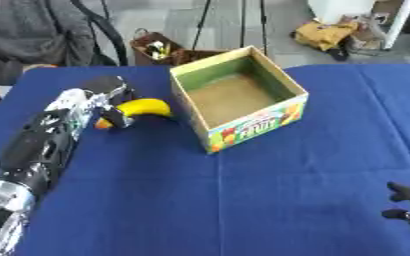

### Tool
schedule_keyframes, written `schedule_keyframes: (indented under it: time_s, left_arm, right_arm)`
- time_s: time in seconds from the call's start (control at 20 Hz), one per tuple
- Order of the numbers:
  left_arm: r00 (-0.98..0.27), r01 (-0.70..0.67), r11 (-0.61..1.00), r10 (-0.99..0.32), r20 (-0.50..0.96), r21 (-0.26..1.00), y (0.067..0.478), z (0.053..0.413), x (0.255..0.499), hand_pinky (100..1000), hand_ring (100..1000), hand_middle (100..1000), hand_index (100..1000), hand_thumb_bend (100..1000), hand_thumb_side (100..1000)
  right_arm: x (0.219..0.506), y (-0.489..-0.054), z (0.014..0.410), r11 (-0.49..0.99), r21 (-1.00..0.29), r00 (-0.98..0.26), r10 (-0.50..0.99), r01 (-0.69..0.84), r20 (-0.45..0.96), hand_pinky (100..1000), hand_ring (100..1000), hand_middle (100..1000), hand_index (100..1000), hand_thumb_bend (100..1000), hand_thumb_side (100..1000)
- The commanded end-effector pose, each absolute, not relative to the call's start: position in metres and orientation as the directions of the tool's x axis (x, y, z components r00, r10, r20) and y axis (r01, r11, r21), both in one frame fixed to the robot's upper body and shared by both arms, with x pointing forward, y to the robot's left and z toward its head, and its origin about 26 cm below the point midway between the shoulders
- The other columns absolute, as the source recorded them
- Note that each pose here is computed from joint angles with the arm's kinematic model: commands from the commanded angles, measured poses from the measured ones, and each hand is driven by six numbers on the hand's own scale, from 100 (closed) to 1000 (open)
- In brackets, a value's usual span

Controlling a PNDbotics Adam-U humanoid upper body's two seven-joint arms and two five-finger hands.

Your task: Pick up objects on the table and place them in the box.

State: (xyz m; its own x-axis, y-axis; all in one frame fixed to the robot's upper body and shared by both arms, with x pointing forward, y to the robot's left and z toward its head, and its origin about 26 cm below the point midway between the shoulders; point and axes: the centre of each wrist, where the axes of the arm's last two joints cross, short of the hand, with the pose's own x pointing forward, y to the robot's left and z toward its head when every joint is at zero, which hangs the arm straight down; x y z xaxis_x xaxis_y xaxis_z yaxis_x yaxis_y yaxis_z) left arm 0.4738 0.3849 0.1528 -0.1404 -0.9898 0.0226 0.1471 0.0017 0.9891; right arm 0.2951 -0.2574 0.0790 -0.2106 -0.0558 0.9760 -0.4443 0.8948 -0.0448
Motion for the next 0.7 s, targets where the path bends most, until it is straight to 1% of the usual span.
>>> schedule_keyframes:
  time_s: [0.05, 0.3, 0.45, 0.6, 0.7]
  left_arm:
    - [-0.154, 0.068, 0.03, -0.987, 0.04, 0.997, 0.394, 0.186, 0.475, 615, 368, 279, 481, 100, 174]
    - [-0.193, -0.004, 0.071, -0.979, 0.069, 0.997, 0.397, 0.223, 0.473, 610, 366, 267, 470, 100, 210]
    - [-0.225, -0.039, 0.079, -0.972, 0.069, 0.996, 0.397, 0.248, 0.47, 613, 368, 266, 471, 100, 203]
    - [-0.28, -0.068, 0.087, -0.958, 0.065, 0.994, 0.387, 0.269, 0.47, 618, 372, 269, 475, 100, 196]
    - [-0.319, -0.068, 0.1, -0.945, 0.074, 0.993, 0.374, 0.278, 0.472, 620, 376, 274, 479, 100, 195]
  right_arm:
    - [0.296, -0.26, 0.084, 0.896, -0.057, -0.227, -0.05, -0.44, 0.973, 671, 966, 600, 656, 100, 959]
    - [0.296, -0.261, 0.084, 0.898, -0.059, -0.227, -0.047, -0.436, 0.973, 671, 967, 600, 656, 100, 958]
    - [0.296, -0.262, 0.084, 0.899, -0.061, -0.227, -0.044, -0.434, 0.973, 671, 967, 600, 656, 100, 957]
    - [0.295, -0.263, 0.083, 0.899, -0.062, -0.223, -0.041, -0.434, 0.974, 671, 968, 600, 656, 100, 957]
    - [0.296, -0.262, 0.083, 0.897, -0.061, -0.222, -0.042, -0.437, 0.974, 671, 968, 600, 656, 100, 956]
